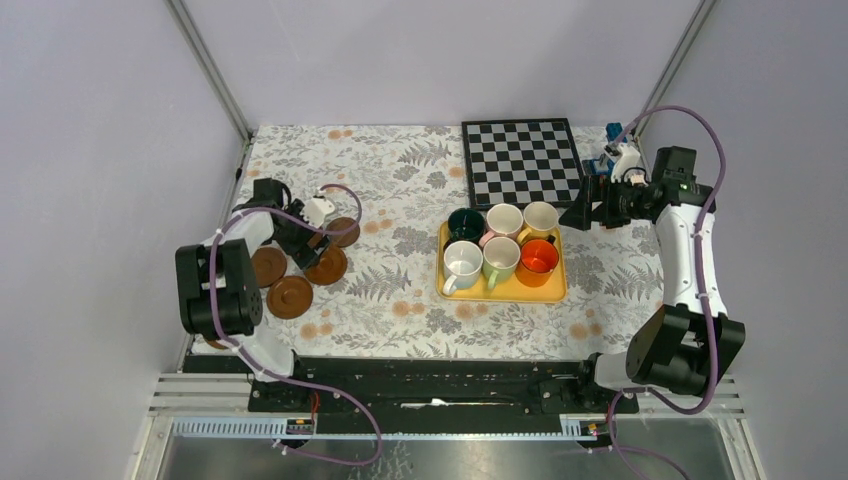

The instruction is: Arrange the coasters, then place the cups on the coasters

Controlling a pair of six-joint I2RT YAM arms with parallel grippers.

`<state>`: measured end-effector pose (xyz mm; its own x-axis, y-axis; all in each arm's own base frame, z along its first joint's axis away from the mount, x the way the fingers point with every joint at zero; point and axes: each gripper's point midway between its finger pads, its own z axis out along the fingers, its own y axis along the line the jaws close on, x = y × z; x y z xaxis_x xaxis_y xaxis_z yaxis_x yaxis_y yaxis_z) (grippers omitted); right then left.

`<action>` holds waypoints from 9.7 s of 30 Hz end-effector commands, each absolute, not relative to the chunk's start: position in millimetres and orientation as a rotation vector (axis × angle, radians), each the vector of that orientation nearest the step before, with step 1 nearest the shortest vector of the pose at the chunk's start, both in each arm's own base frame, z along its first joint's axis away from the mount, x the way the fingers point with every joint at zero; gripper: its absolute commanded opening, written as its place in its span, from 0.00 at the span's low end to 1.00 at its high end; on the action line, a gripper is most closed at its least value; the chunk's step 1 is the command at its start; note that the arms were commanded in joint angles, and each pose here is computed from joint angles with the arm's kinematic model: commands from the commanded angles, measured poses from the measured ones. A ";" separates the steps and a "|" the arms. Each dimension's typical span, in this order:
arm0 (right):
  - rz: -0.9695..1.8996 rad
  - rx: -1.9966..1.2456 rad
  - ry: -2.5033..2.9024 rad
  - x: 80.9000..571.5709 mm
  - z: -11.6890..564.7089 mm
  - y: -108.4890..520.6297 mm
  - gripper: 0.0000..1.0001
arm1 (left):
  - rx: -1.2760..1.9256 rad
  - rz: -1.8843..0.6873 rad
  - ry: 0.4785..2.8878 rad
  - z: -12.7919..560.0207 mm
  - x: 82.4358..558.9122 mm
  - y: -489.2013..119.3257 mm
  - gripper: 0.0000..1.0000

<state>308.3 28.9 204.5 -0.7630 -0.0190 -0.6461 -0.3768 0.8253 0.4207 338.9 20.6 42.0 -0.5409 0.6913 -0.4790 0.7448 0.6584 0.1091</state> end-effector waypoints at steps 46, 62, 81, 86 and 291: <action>0.781 -0.281 2.258 308.6 205.0 41.7 1.00 | 1.493 -0.328 2.285 -1.4 413.3 -48.8 0.78; 0.764 -0.288 2.249 306.6 205.9 41.4 1.00 | 1.175 -0.200 2.476 1.8 444.8 -68.6 0.77; 0.754 -0.286 2.232 306.0 206.8 41.9 1.00 | 0.052 0.070 2.652 13.4 466.3 72.2 0.81; 0.741 -0.290 2.238 303.8 205.1 41.0 1.00 | 0.127 0.136 2.680 4.8 462.9 93.5 0.87; 0.805 -0.290 2.179 296.4 193.7 52.3 1.00 | 0.404 -0.313 2.627 16.5 459.7 16.1 0.79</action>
